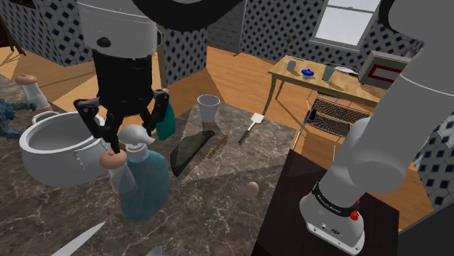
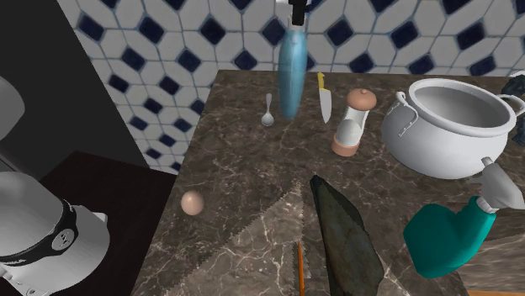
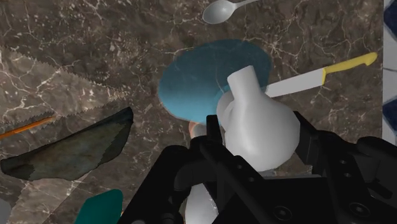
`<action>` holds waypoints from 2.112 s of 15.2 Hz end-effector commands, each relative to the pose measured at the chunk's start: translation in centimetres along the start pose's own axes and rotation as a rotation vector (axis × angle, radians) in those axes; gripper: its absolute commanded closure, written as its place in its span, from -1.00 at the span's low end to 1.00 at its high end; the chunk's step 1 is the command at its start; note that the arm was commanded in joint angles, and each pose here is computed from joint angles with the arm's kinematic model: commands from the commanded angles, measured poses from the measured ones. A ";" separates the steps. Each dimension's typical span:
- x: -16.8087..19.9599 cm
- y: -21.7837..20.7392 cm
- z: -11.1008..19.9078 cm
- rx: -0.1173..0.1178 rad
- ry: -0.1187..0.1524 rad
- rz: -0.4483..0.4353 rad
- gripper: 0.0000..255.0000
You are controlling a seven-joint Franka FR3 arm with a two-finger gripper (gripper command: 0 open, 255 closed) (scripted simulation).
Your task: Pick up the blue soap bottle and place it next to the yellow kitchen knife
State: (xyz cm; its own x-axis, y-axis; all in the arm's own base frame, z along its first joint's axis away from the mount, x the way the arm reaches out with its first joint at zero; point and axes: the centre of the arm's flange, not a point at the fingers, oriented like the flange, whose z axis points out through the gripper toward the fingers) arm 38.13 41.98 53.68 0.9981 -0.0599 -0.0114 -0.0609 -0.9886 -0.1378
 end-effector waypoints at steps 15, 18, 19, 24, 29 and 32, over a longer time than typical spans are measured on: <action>0.5 -1.5 9.7 0.002 0.002 0.000 1.00; 0.5 -1.5 9.7 0.002 0.002 0.000 1.00; 0.5 -1.5 9.7 0.002 0.002 0.000 1.00; 0.5 -1.5 9.7 0.002 0.002 0.000 -1.00; 0.5 -1.5 9.7 0.002 0.002 0.000 -1.00; 0.5 -1.5 5.8 0.002 0.002 0.000 -1.00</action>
State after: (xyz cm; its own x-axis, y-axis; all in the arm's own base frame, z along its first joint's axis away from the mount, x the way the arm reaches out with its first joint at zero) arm 38.64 44.39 46.91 0.9981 -0.0614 -0.0090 -0.0621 -0.9881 -0.1406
